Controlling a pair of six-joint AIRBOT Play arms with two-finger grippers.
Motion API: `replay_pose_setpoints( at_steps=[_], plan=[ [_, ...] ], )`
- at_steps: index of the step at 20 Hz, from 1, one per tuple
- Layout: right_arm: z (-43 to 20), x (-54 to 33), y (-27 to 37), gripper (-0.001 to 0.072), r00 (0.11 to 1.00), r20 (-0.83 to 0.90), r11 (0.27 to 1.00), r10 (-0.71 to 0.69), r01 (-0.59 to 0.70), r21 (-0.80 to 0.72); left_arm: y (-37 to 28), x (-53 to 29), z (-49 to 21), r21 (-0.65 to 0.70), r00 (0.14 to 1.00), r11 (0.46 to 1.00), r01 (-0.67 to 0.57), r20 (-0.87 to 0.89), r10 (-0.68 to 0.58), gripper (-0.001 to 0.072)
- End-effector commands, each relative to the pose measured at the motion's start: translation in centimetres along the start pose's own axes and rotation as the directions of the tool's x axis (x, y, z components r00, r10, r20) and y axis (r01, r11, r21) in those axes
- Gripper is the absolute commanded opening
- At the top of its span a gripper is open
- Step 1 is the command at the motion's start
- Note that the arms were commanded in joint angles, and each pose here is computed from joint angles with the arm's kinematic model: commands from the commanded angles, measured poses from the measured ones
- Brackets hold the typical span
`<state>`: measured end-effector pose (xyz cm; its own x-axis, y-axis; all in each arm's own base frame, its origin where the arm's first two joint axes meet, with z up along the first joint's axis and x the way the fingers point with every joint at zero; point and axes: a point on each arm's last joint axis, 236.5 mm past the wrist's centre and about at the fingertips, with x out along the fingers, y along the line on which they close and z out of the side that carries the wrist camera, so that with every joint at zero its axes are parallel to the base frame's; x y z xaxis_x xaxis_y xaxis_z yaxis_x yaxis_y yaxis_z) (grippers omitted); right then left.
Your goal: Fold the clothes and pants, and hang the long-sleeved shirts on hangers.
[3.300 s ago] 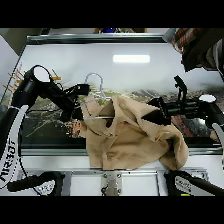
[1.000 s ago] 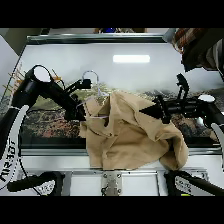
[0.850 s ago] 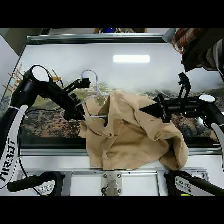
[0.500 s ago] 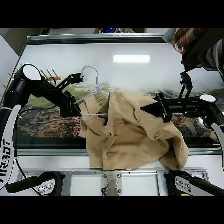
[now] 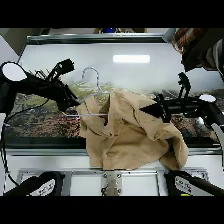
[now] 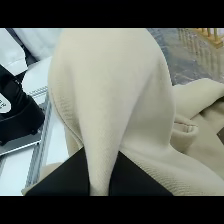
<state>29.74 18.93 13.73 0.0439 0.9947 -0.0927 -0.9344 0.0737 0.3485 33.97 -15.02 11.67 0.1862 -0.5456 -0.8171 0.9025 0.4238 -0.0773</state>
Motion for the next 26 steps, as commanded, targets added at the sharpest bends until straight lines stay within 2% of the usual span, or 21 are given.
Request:
replay_pose_setpoints(
  at_steps=[1, 3, 5, 8, 10, 11, 13, 15, 16, 18, 19, 26],
  plan=[
    [0.0, -0.1, -0.8, 0.0017, 0.999, -0.006, 0.999, -0.037, 0.037, 0.008, 1.1, -1.8, 0.8, -0.031, 0.994, 0.994, -0.107, 0.033, 0.108, 0.0288],
    [0.2, -0.5, -1.1, 0.0017, 0.998, -0.002, 0.998, -0.064, 0.064, 0.002, 2.4, -3.6, 1.1, -0.107, 0.98, 0.979, -0.176, 0.072, 0.184, 0.0287],
    [0.8, -1.2, -1.1, 0.0017, 0.996, 0.005, 0.996, -0.088, 0.088, -0.016, 4.3, -6.3, 0.9, -0.228, 0.951, 0.939, -0.257, 0.113, 0.288, 0.0288],
    [2.1, -2.7, -1.5, 0.0017, 0.985, 0.02, 0.986, -0.169, 0.169, -0.015, 6.3, -10.4, 0.1, -0.436, 0.895, 0.84, -0.323, 0.148, 0.421, 0.0288],
    [2.9, -3.7, -1.3, 0.0017, 0.978, 0.031, 0.977, -0.208, 0.209, -0.027, 6.3, -12.1, -0.4, -0.574, 0.873, 0.76, -0.303, 0.152, 0.463, 0.0289],
    [3.3, -4.0, -1.1, 0.0017, 0.975, 0.035, 0.974, -0.221, 0.222, -0.033, 5.6, -12.2, -0.6, -0.616, 0.881, 0.738, -0.275, 0.145, 0.45, 0.0292],
    [4.1, -4.4, -0.8, 0.0017, 0.967, 0.043, 0.965, -0.252, 0.254, -0.063, 3.2, -10.9, -0.6, -0.66, 0.923, 0.724, -0.201, 0.12, 0.366, 0.0621],
    [4.6, -4.7, -0.9, 0.0017, 0.957, 0.05, 0.954, -0.286, 0.289, -0.081, 0.9, -8.4, -0.5, -0.689, 0.957, 0.712, -0.132, 0.098, 0.272, 0.0637],
    [4.8, -4.7, -0.8, 0.0017, 0.955, 0.051, 0.951, -0.293, 0.297, -0.088, 0.3, -6.7, -0.4, -0.725, 0.965, 0.682, -0.099, 0.097, 0.243, 0.0637],
    [4.9, -4.7, -0.7, 0.0018, 0.955, 0.052, 0.952, -0.293, 0.296, -0.072, -0.7, -2.9, -0.2, -0.819, 0.974, 0.573, -0.035, 0.1, 0.201, 0.0637],
    [4.9, -4.7, -0.7, 0.0017, 0.955, 0.051, 0.953, -0.293, 0.295, -0.063, -1.2, -1.0, 0.2, -0.832, 0.976, 0.555, -0.015, 0.108, 0.189, 0.0637],
    [4.9, -4.7, -0.7, 0.0018, 0.955, 0.051, 0.953, -0.293, 0.295, -0.063, -4.7, 7.6, 5.0, -0.803, 0.989, 0.593, 0.058, 0.129, 0.078, 0.0636]
  ],
)
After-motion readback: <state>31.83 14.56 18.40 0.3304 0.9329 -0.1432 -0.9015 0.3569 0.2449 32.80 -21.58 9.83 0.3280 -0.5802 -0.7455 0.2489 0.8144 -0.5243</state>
